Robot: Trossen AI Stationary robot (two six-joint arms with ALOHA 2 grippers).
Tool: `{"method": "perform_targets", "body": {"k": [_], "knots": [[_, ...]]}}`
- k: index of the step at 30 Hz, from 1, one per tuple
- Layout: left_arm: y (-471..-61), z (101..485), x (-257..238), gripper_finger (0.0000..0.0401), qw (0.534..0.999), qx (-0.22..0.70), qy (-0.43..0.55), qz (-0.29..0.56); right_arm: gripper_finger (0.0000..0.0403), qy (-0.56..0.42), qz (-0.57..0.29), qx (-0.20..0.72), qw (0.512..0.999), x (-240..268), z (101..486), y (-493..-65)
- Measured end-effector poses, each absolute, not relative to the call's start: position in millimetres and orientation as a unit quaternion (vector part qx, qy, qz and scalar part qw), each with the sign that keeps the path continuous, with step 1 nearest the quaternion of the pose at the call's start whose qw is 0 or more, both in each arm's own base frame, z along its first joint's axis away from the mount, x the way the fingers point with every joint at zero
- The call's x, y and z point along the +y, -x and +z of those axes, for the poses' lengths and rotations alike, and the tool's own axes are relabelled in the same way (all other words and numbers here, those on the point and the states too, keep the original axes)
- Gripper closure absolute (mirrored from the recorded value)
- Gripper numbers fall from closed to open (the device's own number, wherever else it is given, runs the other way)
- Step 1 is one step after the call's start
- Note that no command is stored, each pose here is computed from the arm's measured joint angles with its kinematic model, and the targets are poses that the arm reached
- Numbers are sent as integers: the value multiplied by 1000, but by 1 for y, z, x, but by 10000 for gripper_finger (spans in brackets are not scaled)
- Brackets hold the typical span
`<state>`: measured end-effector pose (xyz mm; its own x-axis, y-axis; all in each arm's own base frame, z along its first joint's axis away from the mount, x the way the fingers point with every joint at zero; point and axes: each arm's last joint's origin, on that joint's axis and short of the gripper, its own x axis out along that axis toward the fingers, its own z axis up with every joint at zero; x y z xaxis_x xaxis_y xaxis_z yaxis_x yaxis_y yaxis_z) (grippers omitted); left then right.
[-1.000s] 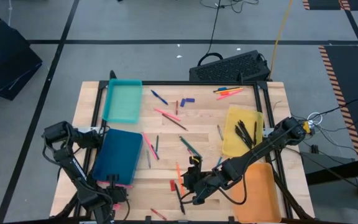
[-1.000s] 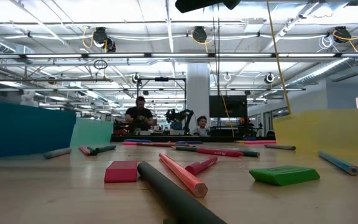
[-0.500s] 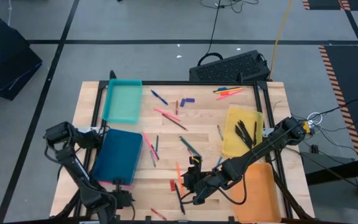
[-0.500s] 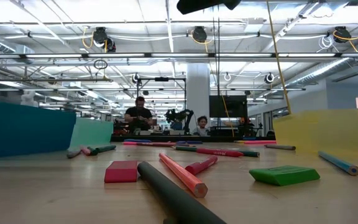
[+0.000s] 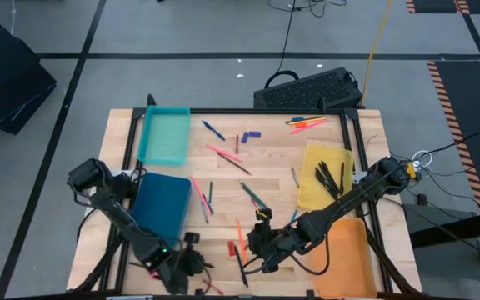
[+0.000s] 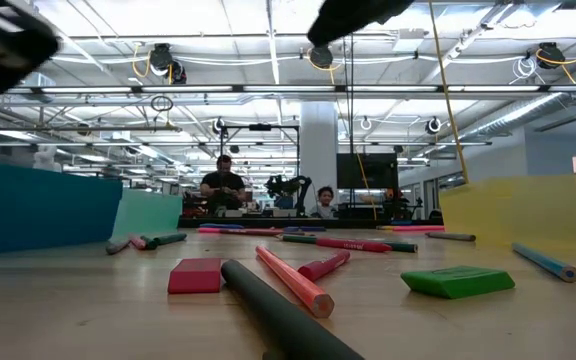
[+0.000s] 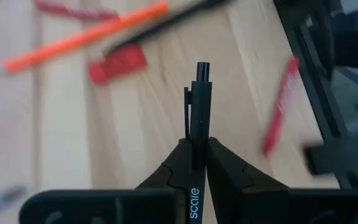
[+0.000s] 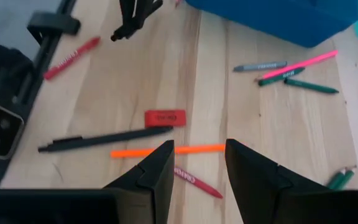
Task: Sort crayons/erasers/pens/pencils in bins
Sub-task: Put the black pen into the yellow bin
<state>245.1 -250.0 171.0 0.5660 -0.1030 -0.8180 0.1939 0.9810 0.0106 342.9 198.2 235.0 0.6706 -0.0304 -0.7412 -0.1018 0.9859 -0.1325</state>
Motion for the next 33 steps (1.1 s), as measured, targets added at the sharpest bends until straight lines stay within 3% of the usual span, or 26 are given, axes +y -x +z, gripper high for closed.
{"method": "perform_targets", "body": {"k": [4,12,17,25,33], "knots": [[-269,194,-240,367,888,450,-56,-71,268,93,16,425,900,196,232,-340],[-287,253,-205,366,853,515,-83,21,268,99,-5,471,876,188,234,-327],[-306,275,-162,366,879,474,-42,41,268,98,-69,489,864,166,255,-303],[-344,288,-127,366,946,320,-45,-22,238,70,-78,371,923,138,248,-273],[-348,275,-101,366,974,225,-20,-37,203,104,-11,110,988,126,240,-252]]}}
